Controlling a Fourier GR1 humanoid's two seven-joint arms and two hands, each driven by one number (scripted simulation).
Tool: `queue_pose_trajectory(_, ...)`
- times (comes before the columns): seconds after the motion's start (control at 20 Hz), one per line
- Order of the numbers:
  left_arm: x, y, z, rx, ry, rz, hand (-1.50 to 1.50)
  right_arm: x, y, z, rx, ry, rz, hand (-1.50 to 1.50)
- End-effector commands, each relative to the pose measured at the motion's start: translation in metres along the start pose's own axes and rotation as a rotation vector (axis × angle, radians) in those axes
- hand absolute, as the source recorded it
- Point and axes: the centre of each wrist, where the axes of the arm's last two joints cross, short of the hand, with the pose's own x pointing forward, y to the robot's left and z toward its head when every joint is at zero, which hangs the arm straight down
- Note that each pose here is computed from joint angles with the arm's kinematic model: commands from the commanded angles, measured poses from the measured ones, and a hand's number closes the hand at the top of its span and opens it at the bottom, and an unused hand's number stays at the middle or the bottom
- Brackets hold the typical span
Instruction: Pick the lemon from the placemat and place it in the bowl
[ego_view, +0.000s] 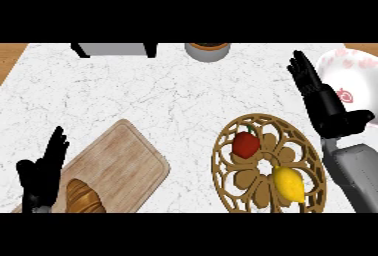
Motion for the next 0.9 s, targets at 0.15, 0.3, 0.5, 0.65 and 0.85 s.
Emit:
queue_pose_trajectory(0.15,0.042,-0.049,-0.001,-0.303,-0.240,0.024,0.00,0.011,-0.012,0.042,0.022,0.023,0.008,1.50)
queue_pose_trajectory(0.3,0.053,-0.058,0.000,-0.398,-0.258,0.033,0.00,0.026,-0.083,0.039,0.076,0.042,0.631,1.50)
queue_pose_trajectory(0.5,0.086,-0.086,-0.004,-0.579,-0.316,0.046,0.00,-0.014,0.000,0.095,-0.009,0.144,0.156,-1.50)
queue_pose_trajectory(0.65,0.088,-0.087,0.001,-0.611,-0.322,0.053,0.00,-0.009,-0.020,0.112,0.067,0.098,0.354,-1.50)
queue_pose_trajectory(0.85,0.090,-0.090,0.004,-0.626,-0.323,0.050,0.00,0.019,-0.031,0.091,0.197,0.131,0.623,-1.50)
